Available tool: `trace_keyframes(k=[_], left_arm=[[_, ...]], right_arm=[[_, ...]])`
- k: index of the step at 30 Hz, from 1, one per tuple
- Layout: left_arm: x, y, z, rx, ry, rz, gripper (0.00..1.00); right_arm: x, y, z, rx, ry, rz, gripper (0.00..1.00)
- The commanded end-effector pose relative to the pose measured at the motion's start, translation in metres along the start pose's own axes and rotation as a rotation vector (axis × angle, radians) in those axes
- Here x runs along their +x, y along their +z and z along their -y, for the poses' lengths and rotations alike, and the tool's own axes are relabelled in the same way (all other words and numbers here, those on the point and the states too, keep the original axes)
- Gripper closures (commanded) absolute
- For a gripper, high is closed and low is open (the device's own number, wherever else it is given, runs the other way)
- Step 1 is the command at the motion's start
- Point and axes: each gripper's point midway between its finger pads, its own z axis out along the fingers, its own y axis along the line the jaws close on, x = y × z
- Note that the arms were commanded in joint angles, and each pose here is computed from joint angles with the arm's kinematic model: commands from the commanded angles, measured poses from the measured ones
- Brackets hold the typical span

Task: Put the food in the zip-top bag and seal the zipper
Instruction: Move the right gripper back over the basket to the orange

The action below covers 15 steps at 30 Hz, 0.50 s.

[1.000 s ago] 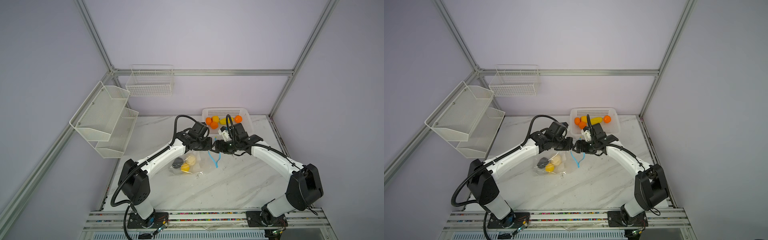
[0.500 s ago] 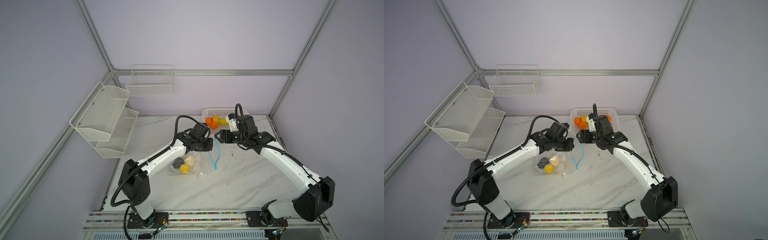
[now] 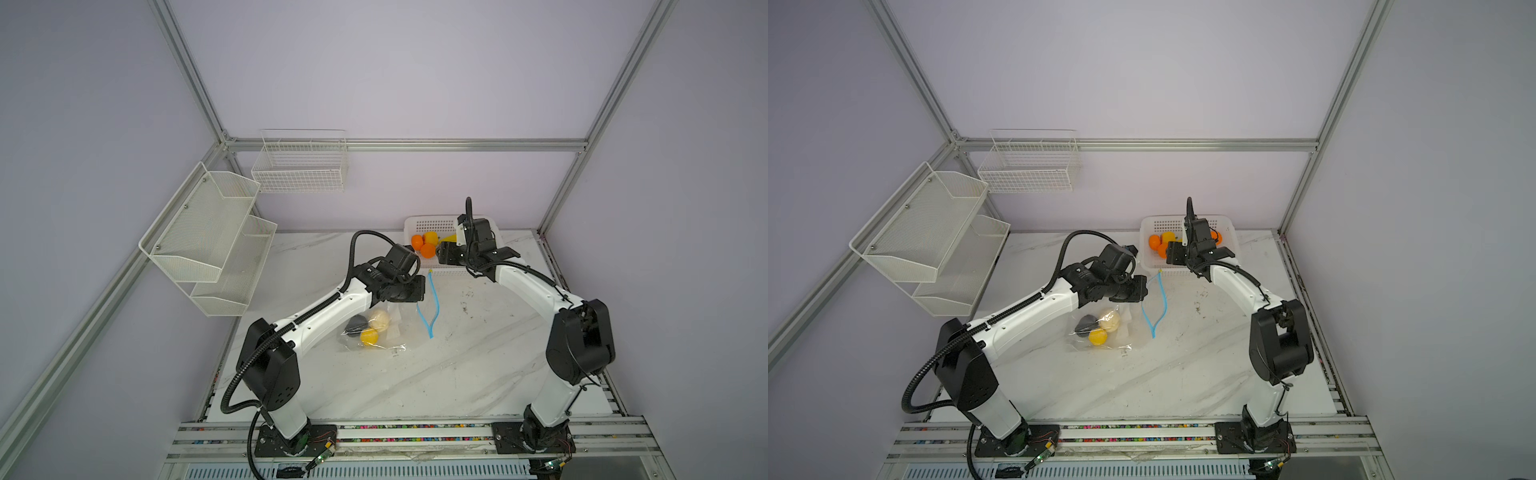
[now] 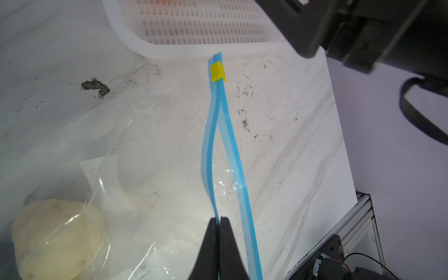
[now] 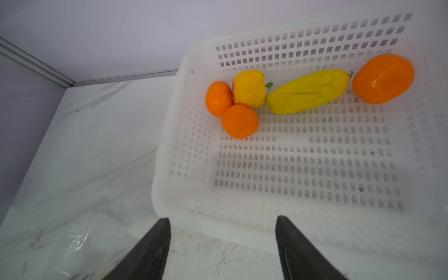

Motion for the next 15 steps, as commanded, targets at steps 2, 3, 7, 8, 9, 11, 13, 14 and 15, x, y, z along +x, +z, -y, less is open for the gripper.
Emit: trace_keyframes(k=[2,3,7,8,9,11,13,14,15], left_arm=[[-0.025,-0.031,0.01,0.036,0.017,0.097,1.0],[-0.025,-0.032,0.009,0.034,0.015,0.095,1.0],[-0.027,-0.031,0.006,0.032,0.01,0.094,1.0],[-0.027,-0.03,0.006,0.033,0.011,0.092,1.0],[-0.028,-0.03,0.007,0.036,0.012,0.09,1.0],[-0.028,-0.03,0.007,0.037,0.012,0.088,1.0],[-0.028,-0.029,0.007,0.036,0.011,0.087,1.0],[-0.028,-0.029,0.007,0.037,0.011,0.086,1.0],[-0.028,-0.028,0.007,0.038,0.011,0.086,1.0]], right_arm=[[-0.016,0.031,-0.001,-0.031,0.037,0.037,0.29],[-0.015,0.039,-0.001,-0.034,0.04,0.029,0.29],[-0.007,0.071,0.0,-0.052,0.051,0.001,0.25],[-0.005,0.078,0.001,-0.05,0.052,-0.006,0.23],[-0.003,0.085,0.003,-0.042,0.06,-0.012,0.22],[-0.001,0.098,0.006,-0.032,0.068,-0.024,0.2],[0.001,0.108,0.01,-0.019,0.069,-0.027,0.19],[0.0,0.112,0.012,-0.009,0.068,-0.025,0.18],[0.0,0.116,0.013,-0.003,0.069,-0.023,0.18]])
